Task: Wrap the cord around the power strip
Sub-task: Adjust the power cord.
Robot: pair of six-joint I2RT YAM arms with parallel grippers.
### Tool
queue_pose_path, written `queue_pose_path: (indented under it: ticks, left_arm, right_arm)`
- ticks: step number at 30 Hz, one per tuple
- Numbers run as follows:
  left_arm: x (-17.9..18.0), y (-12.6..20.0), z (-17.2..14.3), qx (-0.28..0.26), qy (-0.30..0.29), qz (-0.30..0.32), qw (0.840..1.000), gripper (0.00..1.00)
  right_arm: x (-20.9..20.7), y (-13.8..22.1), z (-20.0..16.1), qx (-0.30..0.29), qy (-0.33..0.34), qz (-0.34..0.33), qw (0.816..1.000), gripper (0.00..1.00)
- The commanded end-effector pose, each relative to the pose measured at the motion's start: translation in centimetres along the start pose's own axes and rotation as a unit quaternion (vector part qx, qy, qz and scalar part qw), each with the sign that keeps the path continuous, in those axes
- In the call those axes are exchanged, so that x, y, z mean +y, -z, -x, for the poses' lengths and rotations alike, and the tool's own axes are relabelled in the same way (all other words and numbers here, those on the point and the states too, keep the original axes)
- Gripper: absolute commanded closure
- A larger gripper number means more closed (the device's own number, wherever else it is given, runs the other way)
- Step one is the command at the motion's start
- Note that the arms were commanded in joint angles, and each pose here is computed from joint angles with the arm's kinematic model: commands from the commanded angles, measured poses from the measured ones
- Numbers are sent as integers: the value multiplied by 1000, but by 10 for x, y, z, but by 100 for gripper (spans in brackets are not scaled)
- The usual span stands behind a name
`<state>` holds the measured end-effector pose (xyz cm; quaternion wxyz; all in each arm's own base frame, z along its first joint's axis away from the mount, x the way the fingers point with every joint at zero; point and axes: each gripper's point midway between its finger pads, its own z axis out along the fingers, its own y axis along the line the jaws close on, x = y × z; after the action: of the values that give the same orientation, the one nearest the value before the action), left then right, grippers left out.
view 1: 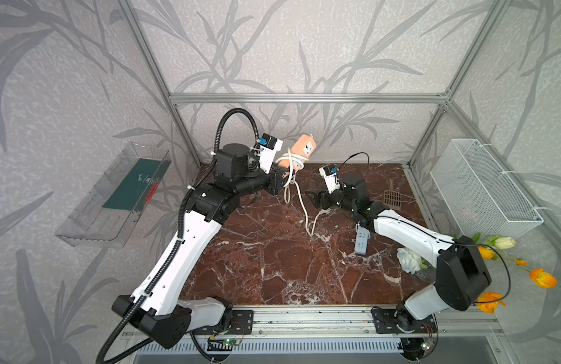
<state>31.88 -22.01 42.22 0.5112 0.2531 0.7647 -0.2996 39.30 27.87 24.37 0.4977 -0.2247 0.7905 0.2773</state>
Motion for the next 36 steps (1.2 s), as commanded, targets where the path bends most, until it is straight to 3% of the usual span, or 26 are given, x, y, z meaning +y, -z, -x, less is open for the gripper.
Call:
queue_pose_path:
  ticks: [1,6,12,19,22,25,29,32,34,36]
  left_arm:
    - [-10,16,28,-51,-27,-5,998,100]
    - [-11,15,30,-52,-25,-8,998,100]
    - [-11,16,31,-54,-21,-9,998,100]
    - [-13,19,32,-56,-20,-11,998,100]
    - [-14,22,34,-57,-26,-8,998,100]
    - [-8,31,42,-61,-38,20,997,100]
    - [11,58,68,-94,-45,82,991,100]
    - [14,69,85,-120,-39,88,988,100]
    - [10,71,91,-129,-35,80,988,100]
    - [17,77,94,-130,-40,107,985,100]
  right_arm:
    - [21,22,15,12,15,44,999,25]
    - [53,8,4,31,38,32,998,24]
    - [40,-18,18,24,31,-18,999,26]
    - [25,-40,25,45,77,-60,994,32]
    - [12,-59,-4,89,98,-71,989,45]
    - [-4,-68,-33,124,91,-86,984,72]
    - [-21,-66,-59,142,63,-86,984,71]
    - [-27,-67,-76,161,52,-80,982,68]
    - [-27,-69,-82,168,52,-79,981,76]
    - [-36,-70,-91,184,44,-96,977,92]
